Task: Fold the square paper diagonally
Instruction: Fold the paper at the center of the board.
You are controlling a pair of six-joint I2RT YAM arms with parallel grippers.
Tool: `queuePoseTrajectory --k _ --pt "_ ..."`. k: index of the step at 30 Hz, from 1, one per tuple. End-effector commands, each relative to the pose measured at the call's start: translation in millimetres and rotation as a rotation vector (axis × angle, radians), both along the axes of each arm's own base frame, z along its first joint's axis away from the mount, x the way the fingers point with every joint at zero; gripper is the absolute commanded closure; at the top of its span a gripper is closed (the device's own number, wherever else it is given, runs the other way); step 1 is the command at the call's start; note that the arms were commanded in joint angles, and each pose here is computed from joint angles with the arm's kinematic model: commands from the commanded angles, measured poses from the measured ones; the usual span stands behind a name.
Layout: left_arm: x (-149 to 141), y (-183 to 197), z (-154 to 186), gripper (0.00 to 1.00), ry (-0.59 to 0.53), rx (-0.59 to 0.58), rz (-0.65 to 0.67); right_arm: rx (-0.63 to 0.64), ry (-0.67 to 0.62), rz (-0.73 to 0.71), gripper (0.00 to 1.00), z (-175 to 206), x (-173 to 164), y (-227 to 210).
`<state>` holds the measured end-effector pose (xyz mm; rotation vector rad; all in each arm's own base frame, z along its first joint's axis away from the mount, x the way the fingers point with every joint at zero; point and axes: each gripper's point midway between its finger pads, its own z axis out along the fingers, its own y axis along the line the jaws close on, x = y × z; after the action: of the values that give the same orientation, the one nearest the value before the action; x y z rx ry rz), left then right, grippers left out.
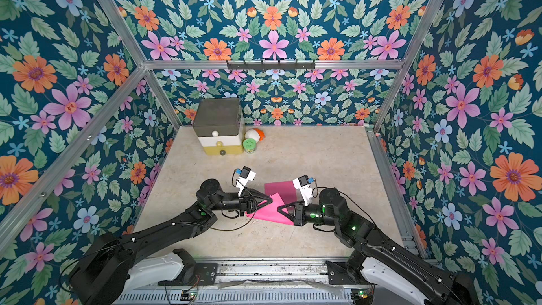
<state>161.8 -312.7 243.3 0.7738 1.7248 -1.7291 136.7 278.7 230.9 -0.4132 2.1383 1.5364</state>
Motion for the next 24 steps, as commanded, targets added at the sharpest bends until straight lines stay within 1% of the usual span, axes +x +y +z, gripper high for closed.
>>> queuePoseTrajectory --k 1,4,6,9,11,12,13,14,15,16,17,18,20,21,23,24 --pt "0 0 9 0.88 -0.038 -0.030 0.004 -0.006 -0.013 -0.035 1.00 1 8 -1" --pt "2 -1 7 0.94 -0.041 -0.018 0.013 -0.017 -0.002 -0.049 1.00 -2 11 -2" --pt "5 -1 6 0.96 -0.044 -0.012 0.027 -0.020 0.000 -0.052 1.00 -3 12 -2" --pt "10 -3 5 1.00 -0.046 0.000 0.045 -0.028 0.003 -0.056 1.00 -5 13 -2" --pt "15 -5 2 1.00 -0.045 0.016 0.069 -0.042 0.004 -0.067 1.00 -6 15 -3" --pt "19 -5 -2 1.00 -0.038 0.030 0.089 -0.055 0.000 -0.083 0.89 -7 17 -5" --pt "22 -6 -5 1.00 -0.035 0.038 0.102 -0.076 -0.001 -0.108 0.73 -9 21 -7" --pt "25 -7 -10 1.00 -0.028 0.050 0.121 -0.117 -0.004 -0.157 0.54 -13 28 -13" --pt "31 -7 -18 1.00 -0.018 0.068 0.158 -0.181 -0.003 -0.245 0.43 -21 40 -24" --pt "37 -6 -26 1.00 -0.009 0.090 0.196 -0.247 0.004 -0.339 0.37 -28 50 -38" --pt "42 -4 -36 1.00 0.000 0.109 0.236 -0.327 0.023 -0.433 0.32 -40 60 -55" --pt "46 -3 -46 1.00 0.004 0.125 0.274 -0.373 0.040 -0.514 0.27 -46 68 -69" --pt "49 -3 -67 1.00 0.020 0.158 0.329 -0.424 0.075 -0.641 0.25 -56 77 -89" --pt "48 -5 -74 1.00 0.022 0.156 0.332 -0.430 0.083 -0.684 0.22 -59 81 -95" --pt "49 -10 -90 1.00 0.048 0.167 0.352 -0.437 0.106 -0.770 0.23 -67 87 -105" --pt "48 -13 -96 1.00 0.063 0.160 0.347 -0.438 0.111 -0.804 0.27 -71 90 -108"
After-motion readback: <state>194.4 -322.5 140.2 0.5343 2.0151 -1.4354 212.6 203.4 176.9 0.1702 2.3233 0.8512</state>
